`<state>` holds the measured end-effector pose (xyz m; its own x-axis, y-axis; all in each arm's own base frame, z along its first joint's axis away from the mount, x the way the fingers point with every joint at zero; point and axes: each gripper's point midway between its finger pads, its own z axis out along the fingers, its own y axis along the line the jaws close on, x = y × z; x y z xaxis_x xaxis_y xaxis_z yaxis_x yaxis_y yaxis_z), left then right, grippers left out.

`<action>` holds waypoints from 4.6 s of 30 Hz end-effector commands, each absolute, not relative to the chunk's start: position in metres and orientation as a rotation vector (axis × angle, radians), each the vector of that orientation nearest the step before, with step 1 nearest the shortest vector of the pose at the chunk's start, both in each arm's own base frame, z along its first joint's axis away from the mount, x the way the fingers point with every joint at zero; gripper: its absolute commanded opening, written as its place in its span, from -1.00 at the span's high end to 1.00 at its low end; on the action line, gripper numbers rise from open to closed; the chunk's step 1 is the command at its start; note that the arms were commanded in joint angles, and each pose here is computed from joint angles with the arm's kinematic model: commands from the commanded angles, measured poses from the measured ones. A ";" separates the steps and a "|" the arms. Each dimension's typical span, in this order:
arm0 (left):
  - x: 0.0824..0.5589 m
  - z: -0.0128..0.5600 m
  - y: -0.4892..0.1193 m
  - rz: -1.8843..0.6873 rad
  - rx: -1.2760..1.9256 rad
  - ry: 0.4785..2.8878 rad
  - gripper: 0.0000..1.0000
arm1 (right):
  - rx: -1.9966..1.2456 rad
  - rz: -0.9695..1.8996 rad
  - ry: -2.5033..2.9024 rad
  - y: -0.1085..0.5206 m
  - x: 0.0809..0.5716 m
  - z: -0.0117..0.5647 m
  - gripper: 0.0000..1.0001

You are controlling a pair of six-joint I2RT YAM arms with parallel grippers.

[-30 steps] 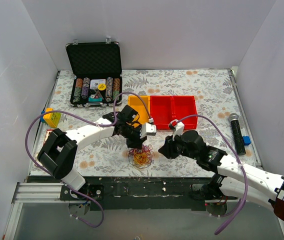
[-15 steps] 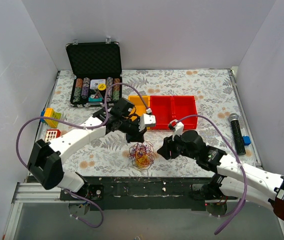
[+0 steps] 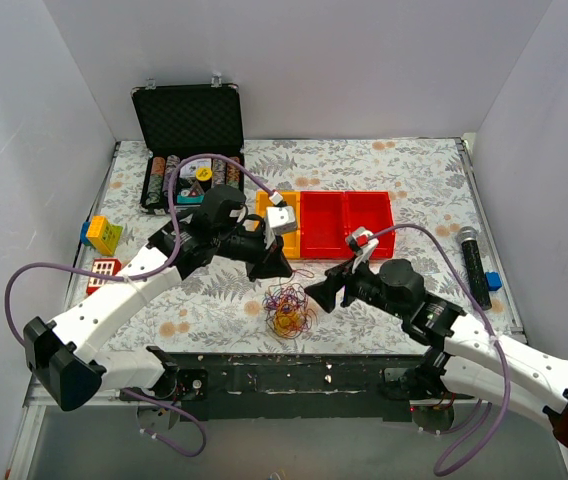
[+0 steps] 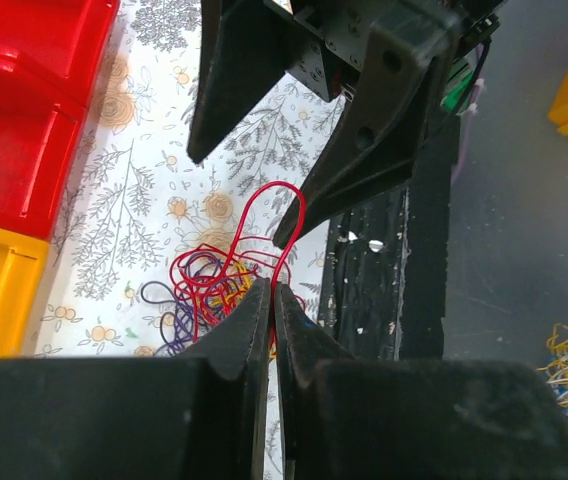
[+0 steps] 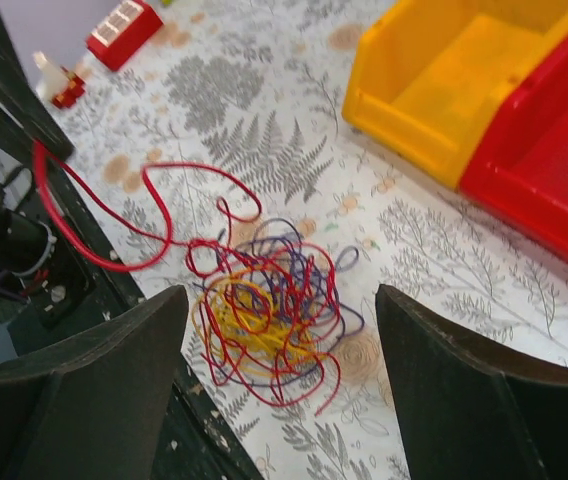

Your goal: Untangle the cables

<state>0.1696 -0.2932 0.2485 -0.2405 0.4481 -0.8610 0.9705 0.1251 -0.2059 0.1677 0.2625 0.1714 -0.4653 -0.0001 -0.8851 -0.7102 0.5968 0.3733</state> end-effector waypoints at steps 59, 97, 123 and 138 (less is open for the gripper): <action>0.176 0.780 -0.157 -0.532 0.311 0.527 1.00 | -0.688 0.953 2.173 0.321 0.153 0.042 -0.49; 0.213 0.719 -0.107 0.069 0.221 0.531 1.00 | -0.636 0.806 2.218 0.263 0.140 0.029 -0.46; 0.199 0.202 -0.231 -0.448 1.421 1.396 -0.96 | -0.772 0.916 2.109 0.273 0.128 0.057 -0.22; 0.155 0.164 -0.304 -0.648 1.815 0.990 -0.96 | -0.798 0.923 2.086 0.283 0.132 0.066 -0.14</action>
<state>0.1702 -0.2879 0.1479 0.4403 0.4675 -0.7666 0.8954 -0.1652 0.4135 0.1254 0.2698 0.0464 -0.5962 -0.2650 -0.7579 -0.7245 0.5844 0.3656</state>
